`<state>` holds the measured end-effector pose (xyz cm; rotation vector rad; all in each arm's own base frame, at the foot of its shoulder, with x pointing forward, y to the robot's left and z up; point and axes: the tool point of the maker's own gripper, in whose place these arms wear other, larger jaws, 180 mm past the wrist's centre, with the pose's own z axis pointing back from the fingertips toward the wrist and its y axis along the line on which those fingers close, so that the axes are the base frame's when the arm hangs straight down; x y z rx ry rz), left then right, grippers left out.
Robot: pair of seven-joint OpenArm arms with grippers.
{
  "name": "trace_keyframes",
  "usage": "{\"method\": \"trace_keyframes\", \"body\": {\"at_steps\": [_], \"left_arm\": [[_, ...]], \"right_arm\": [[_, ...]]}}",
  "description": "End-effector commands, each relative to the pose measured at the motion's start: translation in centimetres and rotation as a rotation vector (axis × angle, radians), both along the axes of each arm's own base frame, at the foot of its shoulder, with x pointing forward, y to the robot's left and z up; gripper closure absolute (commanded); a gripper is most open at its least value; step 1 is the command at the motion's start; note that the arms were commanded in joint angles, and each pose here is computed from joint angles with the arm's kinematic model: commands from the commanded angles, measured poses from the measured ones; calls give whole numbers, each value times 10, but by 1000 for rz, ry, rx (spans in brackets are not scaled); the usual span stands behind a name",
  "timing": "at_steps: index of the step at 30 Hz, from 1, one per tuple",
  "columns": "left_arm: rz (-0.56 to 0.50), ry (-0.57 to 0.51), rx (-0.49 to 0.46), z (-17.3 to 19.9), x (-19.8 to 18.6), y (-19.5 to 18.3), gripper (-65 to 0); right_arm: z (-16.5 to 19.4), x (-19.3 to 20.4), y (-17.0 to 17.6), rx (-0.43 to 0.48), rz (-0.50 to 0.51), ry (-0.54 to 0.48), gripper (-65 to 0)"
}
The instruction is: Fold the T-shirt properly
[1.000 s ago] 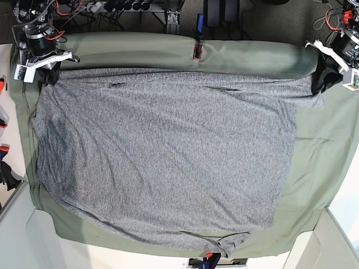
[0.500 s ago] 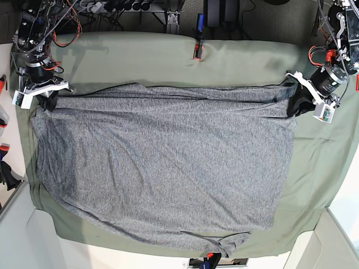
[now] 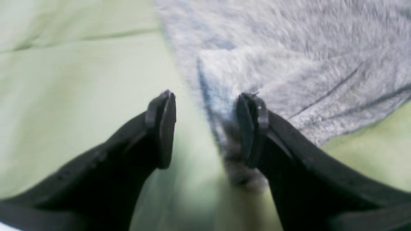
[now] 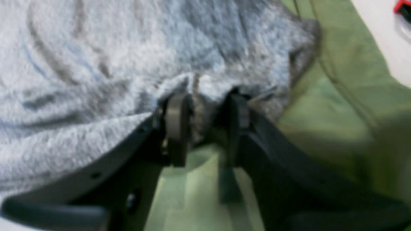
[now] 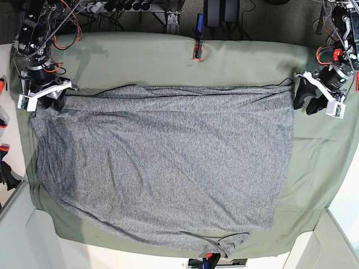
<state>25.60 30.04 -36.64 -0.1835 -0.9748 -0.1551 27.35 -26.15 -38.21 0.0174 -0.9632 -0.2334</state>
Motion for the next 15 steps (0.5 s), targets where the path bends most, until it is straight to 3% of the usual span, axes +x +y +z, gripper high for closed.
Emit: {"method": "trace_keyframes", "body": {"at_steps": [1,9,13,15], "left_arm": [[-1,-57,-7,23,5,5,-340],[-24,0,-2,24,-34,0,-340],[-20,19,-7,19,-41,-1,-340],[-15,5,-18,19,-40,-3,-348]], "right_arm": [[23,6,-10,-20,-12,-66,-207],[40,-13,-31,7,-80,-94,-215],[38,-11,-35,10,-97,-121,-333],[40,-9,-37,7,-106,-140,-361]]}}
